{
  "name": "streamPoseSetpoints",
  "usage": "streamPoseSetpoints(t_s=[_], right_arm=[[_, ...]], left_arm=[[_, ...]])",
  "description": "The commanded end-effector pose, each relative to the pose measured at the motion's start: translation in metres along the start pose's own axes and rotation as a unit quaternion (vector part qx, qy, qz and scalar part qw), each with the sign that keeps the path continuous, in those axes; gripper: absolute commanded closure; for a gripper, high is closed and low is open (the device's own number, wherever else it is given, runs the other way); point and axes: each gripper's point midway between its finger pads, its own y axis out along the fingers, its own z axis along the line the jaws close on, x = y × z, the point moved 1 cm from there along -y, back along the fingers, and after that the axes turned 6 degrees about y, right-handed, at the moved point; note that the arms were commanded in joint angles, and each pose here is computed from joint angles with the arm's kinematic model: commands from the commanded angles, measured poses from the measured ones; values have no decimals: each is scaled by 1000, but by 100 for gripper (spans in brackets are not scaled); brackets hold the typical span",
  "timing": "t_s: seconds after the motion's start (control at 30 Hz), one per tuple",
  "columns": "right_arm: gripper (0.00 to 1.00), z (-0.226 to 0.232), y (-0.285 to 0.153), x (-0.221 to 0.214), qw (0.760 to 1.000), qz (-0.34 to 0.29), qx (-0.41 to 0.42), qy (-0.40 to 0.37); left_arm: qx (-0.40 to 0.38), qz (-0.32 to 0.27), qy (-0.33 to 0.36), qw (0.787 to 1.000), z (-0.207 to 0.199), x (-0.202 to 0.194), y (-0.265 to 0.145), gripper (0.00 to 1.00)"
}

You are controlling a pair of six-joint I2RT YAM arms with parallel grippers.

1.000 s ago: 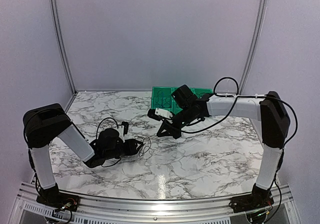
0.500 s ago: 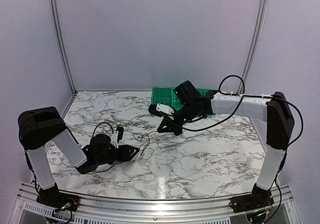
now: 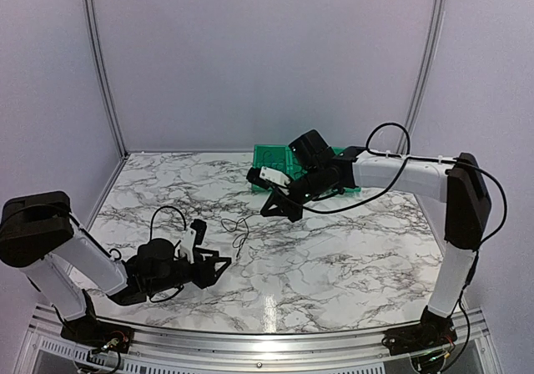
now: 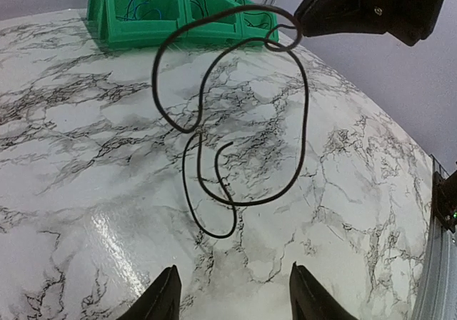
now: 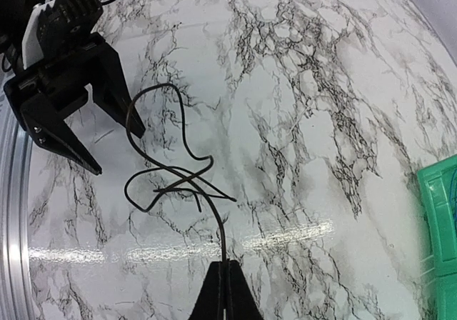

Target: Untangle the cables

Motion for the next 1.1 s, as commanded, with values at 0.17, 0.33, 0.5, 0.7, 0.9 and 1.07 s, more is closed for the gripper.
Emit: streamPoseSetpoints(t_s=[0.17,0.33,0.5,0.7,0.9,1.07], right_arm=[[100,-1,-12,25,1000,-28,-2,9],[100,1,-12,27,999,-32,5,12],[100,2,-13,27,999,-32,6,13],[100,1,-15,28,999,-33,4,15],[100,-6,-17,26,999,-33,-5,19],[100,-44,-27,16,996,-31,-64,48]], left_arm=[[51,-19,88,995,5,10,19,46],[74,-27,102,992,8,16,36,49],[71,-30,112,991,4,19,52,53],[71,-22,103,992,5,13,64,66],[86,-20,84,993,14,9,62,92],[63,0,69,996,11,-4,52,100]])
